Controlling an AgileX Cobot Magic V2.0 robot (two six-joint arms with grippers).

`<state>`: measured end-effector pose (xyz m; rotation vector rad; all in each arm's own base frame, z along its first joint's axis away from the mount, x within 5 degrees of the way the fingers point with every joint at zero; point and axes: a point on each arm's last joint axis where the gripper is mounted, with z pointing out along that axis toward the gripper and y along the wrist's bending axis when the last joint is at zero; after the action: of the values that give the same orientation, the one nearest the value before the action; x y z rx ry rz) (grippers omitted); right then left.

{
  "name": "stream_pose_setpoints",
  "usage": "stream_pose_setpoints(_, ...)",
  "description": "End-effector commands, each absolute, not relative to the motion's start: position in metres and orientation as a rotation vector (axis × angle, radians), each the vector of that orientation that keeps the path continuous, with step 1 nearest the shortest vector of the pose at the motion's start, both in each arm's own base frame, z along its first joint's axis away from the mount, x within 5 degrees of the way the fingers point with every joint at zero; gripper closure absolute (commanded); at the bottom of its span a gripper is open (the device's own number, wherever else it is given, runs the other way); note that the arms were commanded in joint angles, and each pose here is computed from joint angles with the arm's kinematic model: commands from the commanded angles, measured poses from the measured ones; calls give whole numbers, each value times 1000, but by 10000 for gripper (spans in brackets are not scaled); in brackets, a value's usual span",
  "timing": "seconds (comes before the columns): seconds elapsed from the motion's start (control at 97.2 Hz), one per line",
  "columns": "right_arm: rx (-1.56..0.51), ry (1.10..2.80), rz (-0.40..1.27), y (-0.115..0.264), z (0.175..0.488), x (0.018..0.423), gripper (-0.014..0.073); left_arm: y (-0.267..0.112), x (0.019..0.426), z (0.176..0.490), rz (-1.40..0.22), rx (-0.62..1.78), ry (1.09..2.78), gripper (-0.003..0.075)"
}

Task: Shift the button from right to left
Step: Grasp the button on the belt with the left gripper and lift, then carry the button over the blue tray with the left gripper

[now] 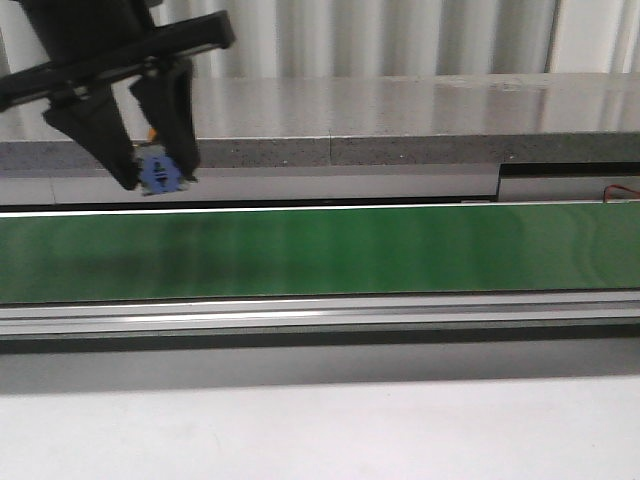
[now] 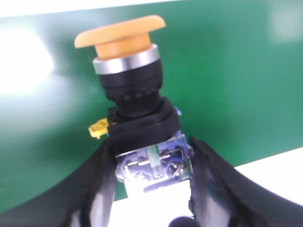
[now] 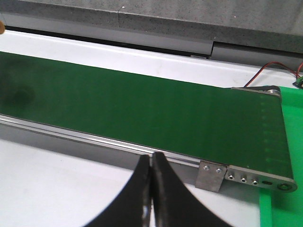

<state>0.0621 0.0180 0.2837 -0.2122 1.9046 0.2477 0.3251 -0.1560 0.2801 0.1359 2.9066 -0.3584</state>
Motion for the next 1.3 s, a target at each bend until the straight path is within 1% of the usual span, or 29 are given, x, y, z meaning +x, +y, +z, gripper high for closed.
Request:
stream_pose_setpoints(0.0, -223, 1807, 243, 19, 298, 64, 662, -130, 325, 310, -353, 144, 2827, 552)
stream_pose_setpoints(0.01, -223, 1807, 243, 19, 298, 64, 662, -84, 334, 308, -279, 164, 2871, 552)
stream_pose_setpoints(0.062, -223, 1807, 243, 19, 298, 64, 662, -72, 336, 308, -265, 170, 2873, 552)
stream_pose_setpoints(0.175, -223, 1807, 243, 19, 298, 64, 662, -38, 339, 307, -205, 76, 2890, 552)
stream_pose_setpoints(0.257, -223, 1807, 243, 19, 298, 64, 662, -11, 340, 306, -116, 10, 2903, 552)
stream_pose_setpoints(0.401, -223, 1807, 243, 19, 298, 64, 662, 28, 336, 304, 18, 20, 2950, 552)
stream_pose_setpoints(0.545, -223, 1807, 243, 19, 298, 64, 662, 57, 333, 303, 47, -11, 2953, 552)
stream_pose_setpoints(0.72, -223, 1807, 243, 19, 298, 64, 662, 84, 327, 303, 64, -70, 2955, 552)
stream_pose_setpoints(0.802, -223, 1807, 243, 19, 298, 64, 662, 94, 324, 303, 73, -58, 2957, 552)
stream_pose_setpoints(0.926, -223, 1807, 243, 19, 298, 64, 662, 112, 320, 303, 132, -52, 2960, 552)
stream_pose_setpoints(1.008, -223, 1807, 243, 19, 298, 64, 662, 125, 318, 297, 135, -90, 2976, 552)
stream_pose_setpoints(1.142, -223, 1807, 243, 19, 298, 64, 662, 137, 322, 278, 111, -135, 3038, 552)
stream_pose_setpoints(1.286, -223, 1807, 243, 19, 298, 64, 662, 149, 328, 260, 206, -112, 3082, 553)
